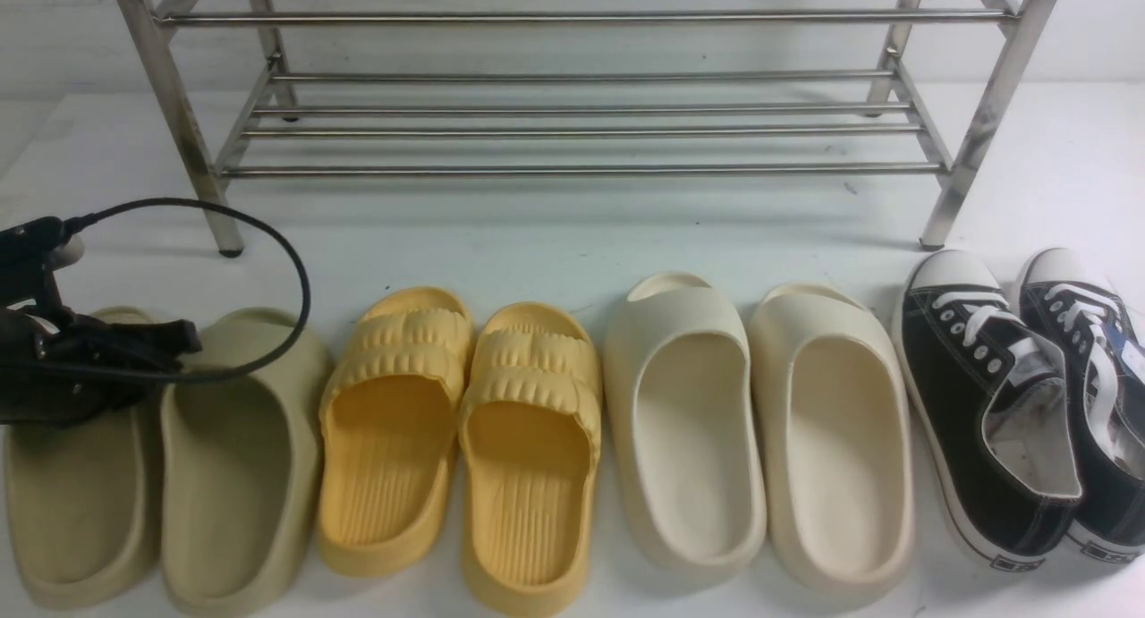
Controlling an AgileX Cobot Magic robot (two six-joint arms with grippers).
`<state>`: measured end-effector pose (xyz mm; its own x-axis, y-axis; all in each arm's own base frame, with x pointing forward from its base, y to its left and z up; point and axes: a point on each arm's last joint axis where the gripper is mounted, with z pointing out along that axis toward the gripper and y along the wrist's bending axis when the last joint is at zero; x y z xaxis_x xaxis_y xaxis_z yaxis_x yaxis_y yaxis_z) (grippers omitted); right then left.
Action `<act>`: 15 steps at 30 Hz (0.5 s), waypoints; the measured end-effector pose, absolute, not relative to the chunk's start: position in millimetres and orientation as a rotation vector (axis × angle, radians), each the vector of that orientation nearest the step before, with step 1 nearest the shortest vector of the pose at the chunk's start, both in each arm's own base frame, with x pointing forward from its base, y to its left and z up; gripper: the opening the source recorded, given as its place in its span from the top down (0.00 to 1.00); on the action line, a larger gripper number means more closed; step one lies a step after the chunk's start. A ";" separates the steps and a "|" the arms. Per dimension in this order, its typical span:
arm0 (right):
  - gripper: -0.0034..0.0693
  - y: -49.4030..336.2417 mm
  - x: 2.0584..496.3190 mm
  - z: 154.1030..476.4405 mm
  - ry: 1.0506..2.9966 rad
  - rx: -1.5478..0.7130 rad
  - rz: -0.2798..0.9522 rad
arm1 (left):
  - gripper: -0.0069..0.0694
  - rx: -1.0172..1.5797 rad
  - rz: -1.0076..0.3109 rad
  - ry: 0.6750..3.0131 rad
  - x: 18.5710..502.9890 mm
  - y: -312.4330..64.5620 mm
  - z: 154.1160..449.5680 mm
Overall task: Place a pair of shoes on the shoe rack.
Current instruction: Use the left arm to grab the shoe closest to it
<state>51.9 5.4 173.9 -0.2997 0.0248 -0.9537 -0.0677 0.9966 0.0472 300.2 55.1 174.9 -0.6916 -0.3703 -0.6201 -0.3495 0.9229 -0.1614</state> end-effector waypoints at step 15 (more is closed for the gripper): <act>0.62 5.4 51.9 173.9 1.873 -0.031 0.091 | 0.86 -0.446 -0.059 2.408 283.6 43.6 208.9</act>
